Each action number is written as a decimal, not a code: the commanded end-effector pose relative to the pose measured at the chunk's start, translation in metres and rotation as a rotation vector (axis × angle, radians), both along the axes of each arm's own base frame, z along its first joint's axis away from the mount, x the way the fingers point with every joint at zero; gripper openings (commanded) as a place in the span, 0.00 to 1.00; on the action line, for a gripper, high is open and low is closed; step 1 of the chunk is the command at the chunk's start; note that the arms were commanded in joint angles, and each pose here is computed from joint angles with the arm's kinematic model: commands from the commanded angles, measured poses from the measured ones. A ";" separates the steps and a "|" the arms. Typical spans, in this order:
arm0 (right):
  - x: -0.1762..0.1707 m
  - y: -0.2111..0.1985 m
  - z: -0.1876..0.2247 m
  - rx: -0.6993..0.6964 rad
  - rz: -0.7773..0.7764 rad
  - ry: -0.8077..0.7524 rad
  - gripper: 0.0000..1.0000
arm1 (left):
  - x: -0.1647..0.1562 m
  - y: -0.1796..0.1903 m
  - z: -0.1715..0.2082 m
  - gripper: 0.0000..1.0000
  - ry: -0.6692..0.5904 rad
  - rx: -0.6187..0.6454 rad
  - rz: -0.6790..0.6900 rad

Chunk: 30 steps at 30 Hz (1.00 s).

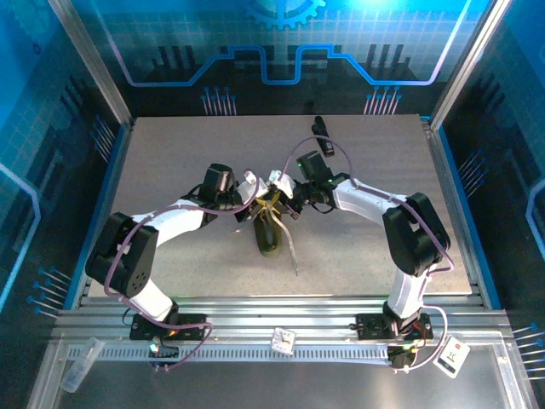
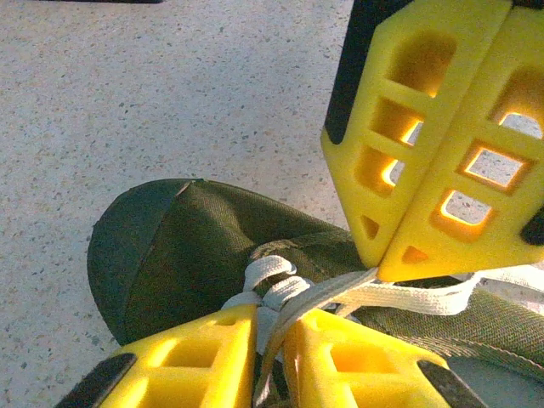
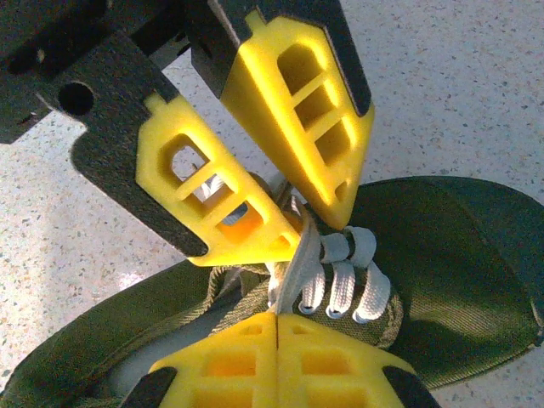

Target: Tie the shoes

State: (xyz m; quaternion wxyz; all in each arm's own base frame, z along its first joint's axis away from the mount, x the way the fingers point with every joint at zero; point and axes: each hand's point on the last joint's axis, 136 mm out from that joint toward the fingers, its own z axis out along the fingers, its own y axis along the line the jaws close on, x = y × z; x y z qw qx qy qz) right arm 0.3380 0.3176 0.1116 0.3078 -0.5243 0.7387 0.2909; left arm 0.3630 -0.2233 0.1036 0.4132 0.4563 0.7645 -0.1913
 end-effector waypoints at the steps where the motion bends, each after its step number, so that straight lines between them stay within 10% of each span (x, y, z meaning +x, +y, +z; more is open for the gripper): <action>1: -0.006 0.004 0.012 0.038 0.030 -0.014 0.02 | 0.003 -0.004 0.012 0.18 -0.021 -0.023 -0.023; 9: -0.005 0.005 0.016 0.072 0.019 0.015 0.02 | 0.000 -0.005 0.008 0.12 -0.011 -0.003 -0.045; 19: 0.005 -0.009 0.044 0.255 -0.025 0.161 0.30 | -0.005 -0.008 0.003 0.00 -0.029 0.027 -0.085; 30: 0.042 -0.021 0.008 0.195 -0.205 0.407 0.29 | -0.008 -0.011 0.005 0.00 -0.051 0.032 -0.109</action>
